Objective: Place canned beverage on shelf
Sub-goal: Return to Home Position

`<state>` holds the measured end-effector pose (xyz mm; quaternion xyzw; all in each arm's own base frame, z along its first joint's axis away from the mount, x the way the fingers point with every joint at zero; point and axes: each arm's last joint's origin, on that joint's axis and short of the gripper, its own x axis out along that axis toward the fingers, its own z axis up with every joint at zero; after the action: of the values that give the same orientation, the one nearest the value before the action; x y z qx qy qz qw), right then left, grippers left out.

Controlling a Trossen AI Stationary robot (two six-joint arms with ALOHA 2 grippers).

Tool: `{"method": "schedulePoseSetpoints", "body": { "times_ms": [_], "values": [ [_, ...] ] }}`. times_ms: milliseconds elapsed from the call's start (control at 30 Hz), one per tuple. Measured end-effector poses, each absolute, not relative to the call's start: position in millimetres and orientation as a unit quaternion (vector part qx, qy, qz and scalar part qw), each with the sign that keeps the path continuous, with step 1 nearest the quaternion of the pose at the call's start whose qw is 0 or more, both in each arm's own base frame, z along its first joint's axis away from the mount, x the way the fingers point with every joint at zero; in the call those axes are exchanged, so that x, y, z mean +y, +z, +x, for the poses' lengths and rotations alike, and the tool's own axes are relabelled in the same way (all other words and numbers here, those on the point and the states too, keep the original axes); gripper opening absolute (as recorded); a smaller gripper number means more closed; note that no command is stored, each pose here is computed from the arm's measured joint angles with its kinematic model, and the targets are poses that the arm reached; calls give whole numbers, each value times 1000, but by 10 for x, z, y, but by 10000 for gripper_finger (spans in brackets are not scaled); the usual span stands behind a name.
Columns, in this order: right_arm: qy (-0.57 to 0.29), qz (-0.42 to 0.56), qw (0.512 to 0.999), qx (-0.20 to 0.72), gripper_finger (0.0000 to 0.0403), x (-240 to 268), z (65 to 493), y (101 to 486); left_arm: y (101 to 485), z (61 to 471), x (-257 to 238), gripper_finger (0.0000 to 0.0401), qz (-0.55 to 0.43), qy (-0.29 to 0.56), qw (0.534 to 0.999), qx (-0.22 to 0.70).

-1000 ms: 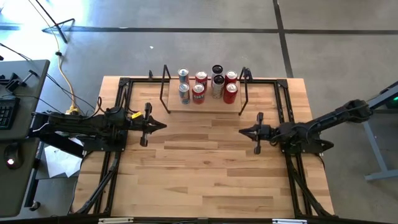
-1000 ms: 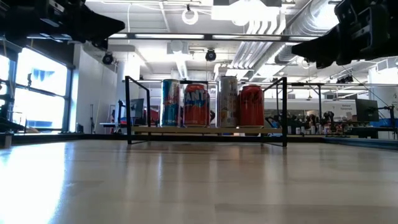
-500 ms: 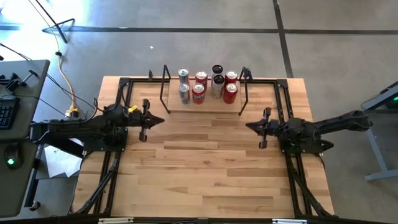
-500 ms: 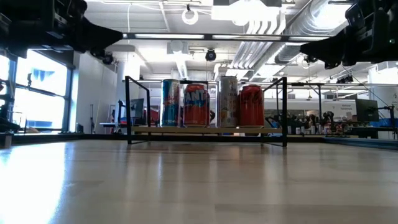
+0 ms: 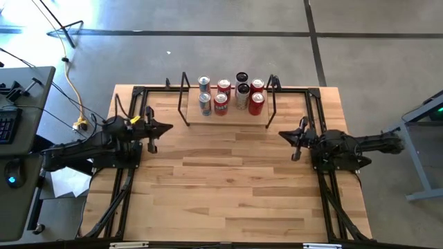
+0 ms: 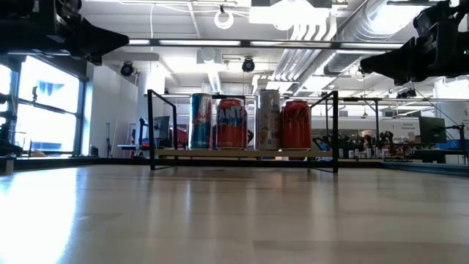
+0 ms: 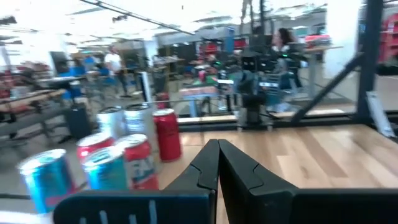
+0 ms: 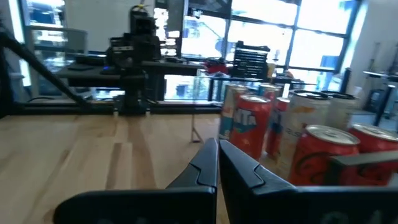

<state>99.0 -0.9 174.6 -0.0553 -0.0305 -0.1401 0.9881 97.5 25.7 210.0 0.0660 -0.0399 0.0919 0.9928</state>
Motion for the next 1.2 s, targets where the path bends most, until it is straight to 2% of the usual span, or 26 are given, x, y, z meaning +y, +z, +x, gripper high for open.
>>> {"method": "schedulePoseSetpoints", "body": {
  "times_ms": [133, 333, 633, 1200],
  "values": [
    [-161, -53, 985, -32, 0, -25, 949, 1741, 2082, 901, 240, 0, 70, 101, 990, -63],
    [-184, -45, 981, -30, 0, -61, 950, 1736, 1776, 921, 293, 0, 42, 127, 990, -53],
    [-193, -32, 980, -40, 0, -192, 945, 1749, 1768, 901, 344, 0, 41, 135, 989, -48],
    [-252, -30, 967, 5, 0, -291, 898, 1743, 1716, 870, 425, 1, 18, 175, 984, -23]
  ]
}}
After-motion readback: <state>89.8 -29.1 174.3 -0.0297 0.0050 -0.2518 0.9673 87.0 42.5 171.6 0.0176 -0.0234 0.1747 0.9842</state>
